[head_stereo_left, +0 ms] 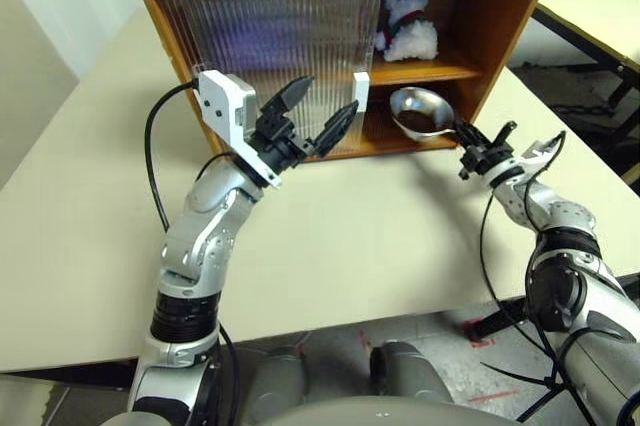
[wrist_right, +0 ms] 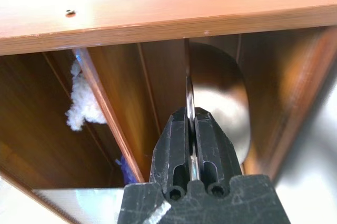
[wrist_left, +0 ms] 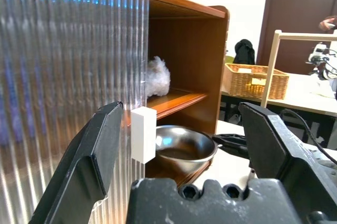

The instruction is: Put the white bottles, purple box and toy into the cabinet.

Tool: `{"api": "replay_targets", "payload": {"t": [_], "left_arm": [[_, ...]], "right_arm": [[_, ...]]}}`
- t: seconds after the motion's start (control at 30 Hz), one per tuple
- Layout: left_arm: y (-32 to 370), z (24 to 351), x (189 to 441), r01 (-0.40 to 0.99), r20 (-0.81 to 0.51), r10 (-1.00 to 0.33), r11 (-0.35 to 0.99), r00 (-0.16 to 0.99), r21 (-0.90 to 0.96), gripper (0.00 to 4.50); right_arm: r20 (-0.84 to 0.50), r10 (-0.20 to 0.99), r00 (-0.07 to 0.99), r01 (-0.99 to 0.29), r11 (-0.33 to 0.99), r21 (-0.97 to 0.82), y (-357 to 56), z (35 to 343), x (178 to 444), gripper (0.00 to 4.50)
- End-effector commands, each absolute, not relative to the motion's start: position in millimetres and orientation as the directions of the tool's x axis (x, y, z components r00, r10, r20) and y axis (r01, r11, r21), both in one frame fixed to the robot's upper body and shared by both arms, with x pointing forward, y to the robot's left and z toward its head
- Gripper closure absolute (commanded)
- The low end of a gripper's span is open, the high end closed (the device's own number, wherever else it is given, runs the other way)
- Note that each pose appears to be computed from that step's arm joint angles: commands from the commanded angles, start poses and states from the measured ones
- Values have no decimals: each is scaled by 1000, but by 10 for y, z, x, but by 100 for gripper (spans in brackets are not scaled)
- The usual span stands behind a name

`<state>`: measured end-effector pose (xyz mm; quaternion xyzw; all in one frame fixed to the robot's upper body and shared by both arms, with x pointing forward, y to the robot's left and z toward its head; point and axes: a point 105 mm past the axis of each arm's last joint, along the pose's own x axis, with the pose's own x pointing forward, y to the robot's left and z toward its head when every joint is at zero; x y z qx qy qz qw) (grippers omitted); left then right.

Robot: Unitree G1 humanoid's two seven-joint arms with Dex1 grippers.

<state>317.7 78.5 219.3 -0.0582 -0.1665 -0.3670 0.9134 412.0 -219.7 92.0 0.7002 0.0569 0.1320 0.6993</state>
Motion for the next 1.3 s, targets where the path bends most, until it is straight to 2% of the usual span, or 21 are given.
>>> {"api": "replay_targets", "payload": {"t": [0.03, 0.23, 0.53, 1.23, 1.3], "left_arm": [[834, 2193, 3151, 670, 345, -636, 742, 691, 25, 0], [893, 2200, 3130, 645, 346, -611, 764, 712, 23, 0], [970, 2218, 3100, 619, 339, -590, 785, 733, 29, 0], [958, 2274, 3125, 617, 343, -590, 786, 731, 37, 0], [953, 2279, 3130, 620, 343, -593, 784, 729, 38, 0]], "right_arm": [[92, 247, 965, -94, -4, 996, -2145, 893, 4194, 446], [76, 230, 970, -73, -20, 997, -1956, 870, 4307, 446], [54, 137, 989, -48, -45, 998, -1856, 885, 4438, 446], [-34, -2, 999, 34, 60, 998, -2073, 749, 4441, 446], [-50, -14, 999, 51, 76, 996, -2094, 725, 4435, 384]]}}
